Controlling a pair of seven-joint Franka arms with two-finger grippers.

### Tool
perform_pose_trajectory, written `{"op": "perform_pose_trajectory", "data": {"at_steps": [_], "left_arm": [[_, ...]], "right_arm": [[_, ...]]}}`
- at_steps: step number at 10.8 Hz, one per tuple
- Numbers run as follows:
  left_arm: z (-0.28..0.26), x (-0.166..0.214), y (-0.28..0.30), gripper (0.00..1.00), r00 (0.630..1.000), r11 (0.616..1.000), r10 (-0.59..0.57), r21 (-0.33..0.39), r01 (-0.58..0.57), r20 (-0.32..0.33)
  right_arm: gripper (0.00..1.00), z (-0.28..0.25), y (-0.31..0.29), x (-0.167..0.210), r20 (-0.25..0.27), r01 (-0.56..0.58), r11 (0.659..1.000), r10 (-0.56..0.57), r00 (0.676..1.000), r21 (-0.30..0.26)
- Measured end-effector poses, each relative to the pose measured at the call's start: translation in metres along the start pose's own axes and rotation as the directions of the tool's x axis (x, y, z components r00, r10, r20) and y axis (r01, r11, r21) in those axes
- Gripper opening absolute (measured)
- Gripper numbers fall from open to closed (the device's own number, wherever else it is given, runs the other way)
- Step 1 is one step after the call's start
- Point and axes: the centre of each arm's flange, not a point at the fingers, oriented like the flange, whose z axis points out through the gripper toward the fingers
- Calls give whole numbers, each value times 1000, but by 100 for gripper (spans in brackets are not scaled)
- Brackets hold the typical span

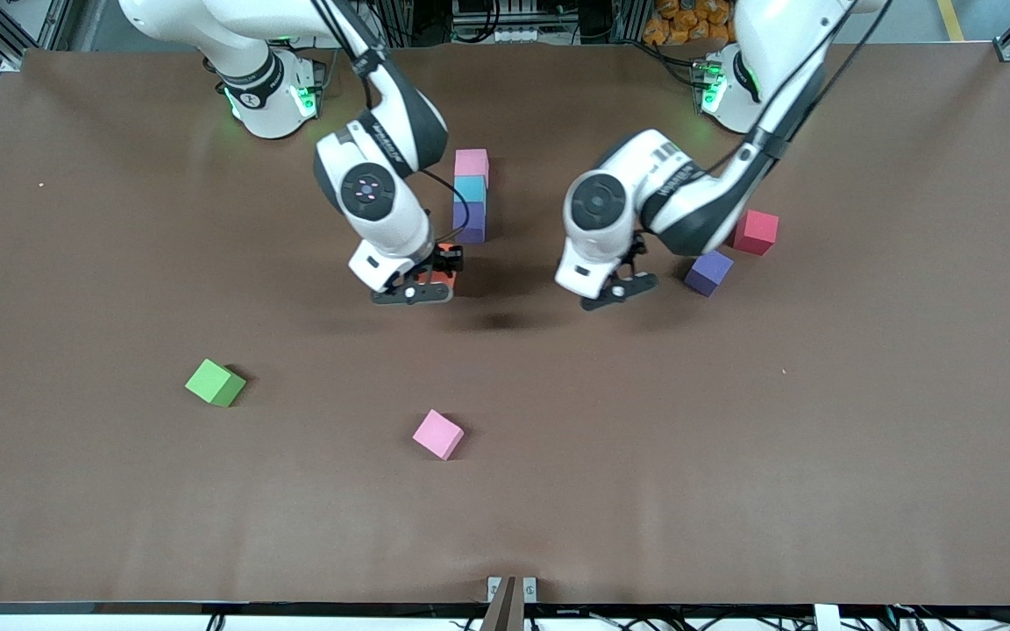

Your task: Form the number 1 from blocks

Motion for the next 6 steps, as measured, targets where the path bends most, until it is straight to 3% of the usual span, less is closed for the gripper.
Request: {"op": "perform_pose_trajectory", "data": {"at_steps": [3, 6], "left_arm": [[11, 37, -71, 100, 1000, 1000, 0, 20, 0, 28], [29, 51, -127, 100, 999, 999, 39, 12, -39, 31]], "right_arm": [[62, 11, -20, 0, -3, 24, 1000, -24, 1000, -8], [61, 22, -32, -8, 8, 48, 999, -48, 999, -19]]}}
